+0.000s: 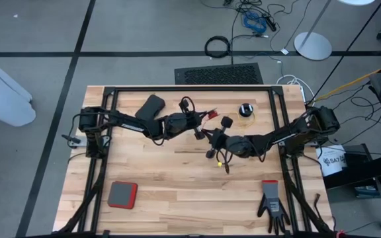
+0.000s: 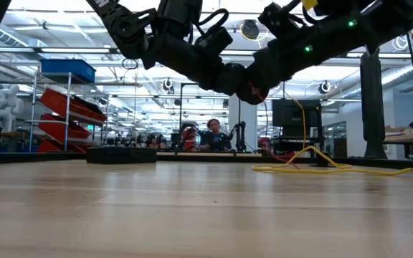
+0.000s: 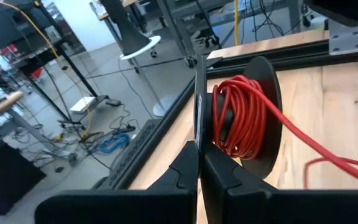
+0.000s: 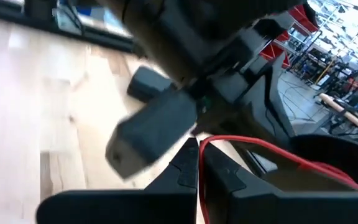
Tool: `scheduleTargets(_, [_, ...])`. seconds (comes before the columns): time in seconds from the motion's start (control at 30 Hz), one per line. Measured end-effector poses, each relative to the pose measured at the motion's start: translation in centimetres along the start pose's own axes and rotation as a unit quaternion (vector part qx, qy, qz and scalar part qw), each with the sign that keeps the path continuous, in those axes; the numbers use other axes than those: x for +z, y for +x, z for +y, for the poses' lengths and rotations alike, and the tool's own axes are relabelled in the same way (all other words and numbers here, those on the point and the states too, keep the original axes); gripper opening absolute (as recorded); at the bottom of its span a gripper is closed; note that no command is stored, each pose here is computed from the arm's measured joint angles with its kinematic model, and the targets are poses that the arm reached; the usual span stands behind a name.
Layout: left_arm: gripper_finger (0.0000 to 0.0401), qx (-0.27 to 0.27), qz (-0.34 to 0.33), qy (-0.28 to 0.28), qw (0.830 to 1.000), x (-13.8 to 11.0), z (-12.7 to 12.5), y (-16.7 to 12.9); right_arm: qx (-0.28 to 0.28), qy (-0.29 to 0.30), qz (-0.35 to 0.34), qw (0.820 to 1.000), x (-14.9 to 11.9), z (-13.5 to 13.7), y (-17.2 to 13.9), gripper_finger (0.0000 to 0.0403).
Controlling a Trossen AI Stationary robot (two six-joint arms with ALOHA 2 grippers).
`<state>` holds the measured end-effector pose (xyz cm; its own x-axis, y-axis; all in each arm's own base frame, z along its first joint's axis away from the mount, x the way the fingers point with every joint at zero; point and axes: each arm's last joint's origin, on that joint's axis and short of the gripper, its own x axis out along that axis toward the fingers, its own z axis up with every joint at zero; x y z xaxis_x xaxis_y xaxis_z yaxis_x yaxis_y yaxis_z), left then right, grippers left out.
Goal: Coil cords
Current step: Coil the red wire on the spool
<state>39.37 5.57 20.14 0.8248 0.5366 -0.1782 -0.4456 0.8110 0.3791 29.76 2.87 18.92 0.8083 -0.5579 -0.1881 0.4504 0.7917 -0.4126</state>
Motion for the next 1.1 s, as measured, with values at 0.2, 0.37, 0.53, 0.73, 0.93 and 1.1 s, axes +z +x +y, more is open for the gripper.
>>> scheduleTargets(0.2, [0.0004,-0.025,-0.008,-0.023,0.999,0.1,-0.1,0.0,-0.019,-0.037,0.036,0.998,-0.7,0.7,-0.7,0.0])
scheduleTargets(0.37, [0.0004,-0.053,-0.035,-0.076,0.995,0.5,-0.1,0.0,-0.05,-0.043,0.045,0.997,-0.7,0.7,-0.9,0.0])
scheduleTargets(0.53, [0.0004,-0.066,-0.06,-0.123,0.988,0.9,0.3,0.1,-0.082,-0.054,0.06,0.993,-1.0,0.5,-0.9,0.0])
scheduleTargets(0.73, [0.0004,-0.141,-0.068,-0.209,0.965,0.5,2.0,1.0,-0.108,-0.073,0.079,0.988,-1.4,0.4,-1.0,0.0])
scheduleTargets(0.93, [0.0004,-0.281,-0.072,-0.259,0.921,0.0,4.0,1.5,-0.096,-0.095,0.087,0.987,-1.6,1.0,-1.6,0.0])
scheduleTargets(1.1, [0.0004,-0.422,-0.065,-0.251,0.869,0.1,5.5,1.0,-0.082,-0.112,0.092,0.986,-1.8,1.4,-2.0,0.0])
